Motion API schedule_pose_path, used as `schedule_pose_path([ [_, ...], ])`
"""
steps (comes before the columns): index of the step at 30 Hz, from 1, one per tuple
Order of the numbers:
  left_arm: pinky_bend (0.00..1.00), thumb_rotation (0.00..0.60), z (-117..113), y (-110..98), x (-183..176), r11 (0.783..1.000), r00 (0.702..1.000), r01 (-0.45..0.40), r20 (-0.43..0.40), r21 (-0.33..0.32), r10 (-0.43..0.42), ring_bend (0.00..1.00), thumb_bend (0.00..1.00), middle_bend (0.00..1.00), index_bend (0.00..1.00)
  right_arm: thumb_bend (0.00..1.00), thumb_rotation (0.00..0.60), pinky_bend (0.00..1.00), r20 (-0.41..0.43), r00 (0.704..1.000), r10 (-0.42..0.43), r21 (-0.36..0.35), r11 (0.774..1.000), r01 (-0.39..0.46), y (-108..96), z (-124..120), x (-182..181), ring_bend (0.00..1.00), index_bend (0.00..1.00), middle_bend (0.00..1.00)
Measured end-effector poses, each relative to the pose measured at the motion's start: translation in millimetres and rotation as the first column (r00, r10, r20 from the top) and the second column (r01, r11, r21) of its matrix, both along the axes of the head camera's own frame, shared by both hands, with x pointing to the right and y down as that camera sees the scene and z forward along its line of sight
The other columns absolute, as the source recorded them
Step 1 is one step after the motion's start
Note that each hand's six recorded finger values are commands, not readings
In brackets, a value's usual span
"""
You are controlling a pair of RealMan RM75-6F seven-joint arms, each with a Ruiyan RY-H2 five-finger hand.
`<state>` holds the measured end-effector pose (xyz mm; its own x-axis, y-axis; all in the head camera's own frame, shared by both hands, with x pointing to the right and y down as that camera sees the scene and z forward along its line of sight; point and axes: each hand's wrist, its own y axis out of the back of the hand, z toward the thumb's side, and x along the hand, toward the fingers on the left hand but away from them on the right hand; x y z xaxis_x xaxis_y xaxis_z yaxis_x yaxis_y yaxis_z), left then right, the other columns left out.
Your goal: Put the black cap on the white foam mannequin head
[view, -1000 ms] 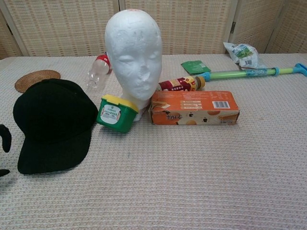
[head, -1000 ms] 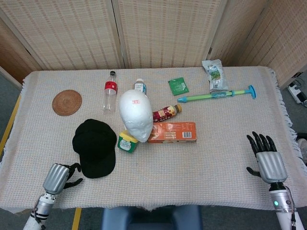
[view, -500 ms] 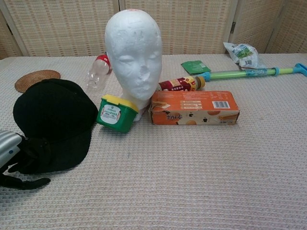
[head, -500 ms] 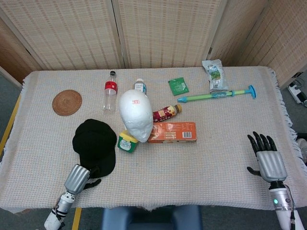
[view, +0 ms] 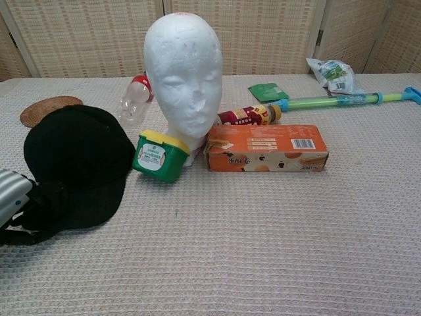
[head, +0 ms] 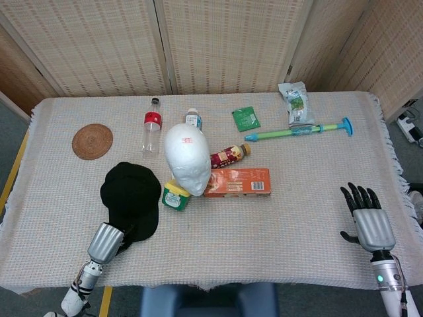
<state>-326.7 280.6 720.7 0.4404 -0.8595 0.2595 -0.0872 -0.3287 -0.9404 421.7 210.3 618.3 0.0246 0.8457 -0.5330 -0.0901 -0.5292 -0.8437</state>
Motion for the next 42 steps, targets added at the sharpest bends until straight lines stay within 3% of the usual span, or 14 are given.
schedule_pose_path([
  [6,1.00,0.600,-9,-11,-8,0.998,1.000,0.025,0.007,0.061,-0.025,1.00,0.55,1.00,0.66,0.02,0.600,0.00,0.005,1.000,-0.006,-0.017,1.000,0.006,1,0,-1,0.00,0.00,0.00],
  [12,1.00,0.600,-28,-37,-19,0.983,0.998,0.060,-0.010,0.175,-0.059,1.00,0.59,1.00,0.66,0.02,0.600,0.00,0.007,1.000,-0.009,-0.029,1.000,0.009,2,-1,-1,0.00,0.00,0.00],
  [18,1.00,0.600,-60,-86,-42,0.930,0.992,0.125,-0.023,0.345,-0.125,1.00,0.62,1.00,0.67,0.02,0.600,0.00,0.014,1.000,-0.012,-0.041,0.999,0.013,4,-1,-3,0.00,0.00,0.00],
  [22,1.00,0.600,-83,-128,-60,0.875,0.983,0.172,-0.023,0.453,-0.181,1.00,0.62,1.00,0.67,0.02,0.600,0.00,0.019,1.000,-0.016,-0.052,0.998,0.017,6,-1,-4,0.00,0.00,0.00],
  [28,1.00,0.600,-109,-184,-67,0.808,0.975,0.198,-0.025,0.556,-0.221,1.00,0.63,1.00,0.67,0.03,0.600,0.00,0.011,1.000,-0.022,-0.055,0.998,0.023,7,1,-5,0.00,0.00,0.00],
  [34,1.00,0.600,-131,-229,-38,0.753,0.981,0.182,-0.063,0.633,-0.184,1.00,0.62,1.00,0.67,0.02,0.600,0.00,0.003,1.000,-0.020,-0.068,0.998,0.020,7,4,-5,0.00,0.00,0.00],
  [42,1.00,0.600,-139,-251,22,0.730,0.991,0.132,-0.086,0.671,-0.100,1.00,0.63,1.00,0.67,0.02,0.600,0.00,0.021,1.000,0.003,-0.057,0.998,-0.002,3,0,-3,0.00,0.00,0.00],
])
